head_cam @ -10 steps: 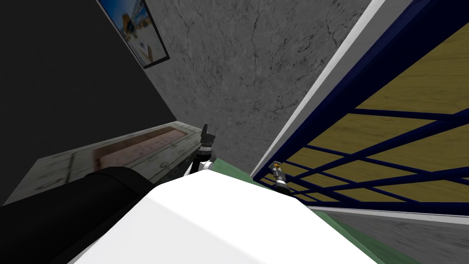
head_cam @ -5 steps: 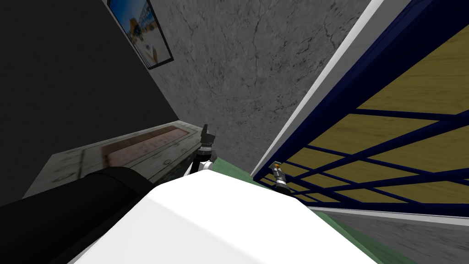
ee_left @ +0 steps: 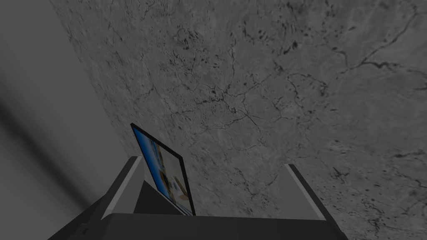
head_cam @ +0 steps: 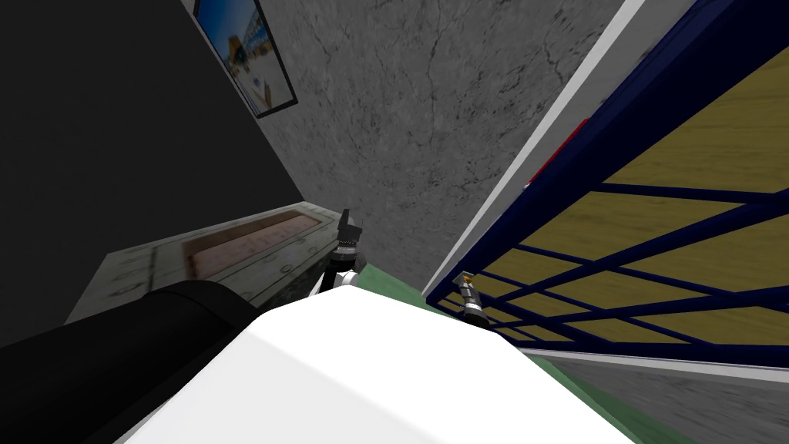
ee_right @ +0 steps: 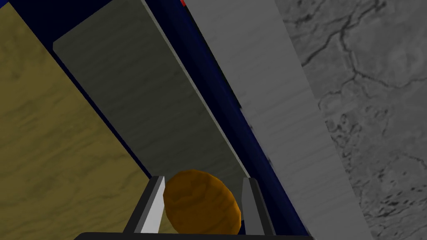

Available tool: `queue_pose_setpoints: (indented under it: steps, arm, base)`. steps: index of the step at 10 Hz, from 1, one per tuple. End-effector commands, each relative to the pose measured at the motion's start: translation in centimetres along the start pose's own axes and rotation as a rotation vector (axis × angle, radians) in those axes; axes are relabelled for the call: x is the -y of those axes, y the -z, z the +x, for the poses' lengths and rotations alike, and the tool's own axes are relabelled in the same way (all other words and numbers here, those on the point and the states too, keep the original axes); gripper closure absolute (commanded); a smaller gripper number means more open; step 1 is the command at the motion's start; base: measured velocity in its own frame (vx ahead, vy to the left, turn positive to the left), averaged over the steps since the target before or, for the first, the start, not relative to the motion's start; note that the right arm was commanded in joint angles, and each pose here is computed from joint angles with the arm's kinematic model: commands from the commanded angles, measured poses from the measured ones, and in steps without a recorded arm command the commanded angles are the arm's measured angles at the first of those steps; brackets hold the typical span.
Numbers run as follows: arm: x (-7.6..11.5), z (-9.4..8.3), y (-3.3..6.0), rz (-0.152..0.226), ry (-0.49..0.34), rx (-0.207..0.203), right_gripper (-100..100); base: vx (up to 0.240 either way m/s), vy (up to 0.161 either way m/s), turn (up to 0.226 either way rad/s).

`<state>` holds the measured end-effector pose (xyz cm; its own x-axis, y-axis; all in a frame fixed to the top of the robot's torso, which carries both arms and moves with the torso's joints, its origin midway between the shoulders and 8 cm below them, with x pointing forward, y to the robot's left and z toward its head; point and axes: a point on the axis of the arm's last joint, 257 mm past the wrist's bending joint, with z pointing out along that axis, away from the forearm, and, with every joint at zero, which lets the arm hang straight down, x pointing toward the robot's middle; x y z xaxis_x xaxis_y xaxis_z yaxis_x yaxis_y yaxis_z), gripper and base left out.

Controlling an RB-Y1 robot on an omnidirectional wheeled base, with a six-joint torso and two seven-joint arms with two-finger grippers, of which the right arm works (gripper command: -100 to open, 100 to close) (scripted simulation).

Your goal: Pull the door open

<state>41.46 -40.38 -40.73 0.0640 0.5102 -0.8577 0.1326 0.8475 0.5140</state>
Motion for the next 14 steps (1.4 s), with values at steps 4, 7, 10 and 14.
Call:
queue_pose_setpoints:
  steps: [4, 7, 10, 14]
  arm:
    - [0.48, -0.47, 0.11, 0.01, -0.126, 0.011, 100]
    - [0.57, -0.6, 0.1, 0.012, -0.211, 0.016, 100]
    - [0.61, -0.65, 0.1, 0.014, -0.264, 0.018, 100]
    - [0.73, -0.83, 0.08, 0.017, -0.396, 0.026, 100]
  base:
    - [-0.027, -0.007, 0.025]
    - [-0.031, -0.011, 0.041]
    - [-0.028, -0.006, 0.027]
    - [-0.034, -0.008, 0.042]
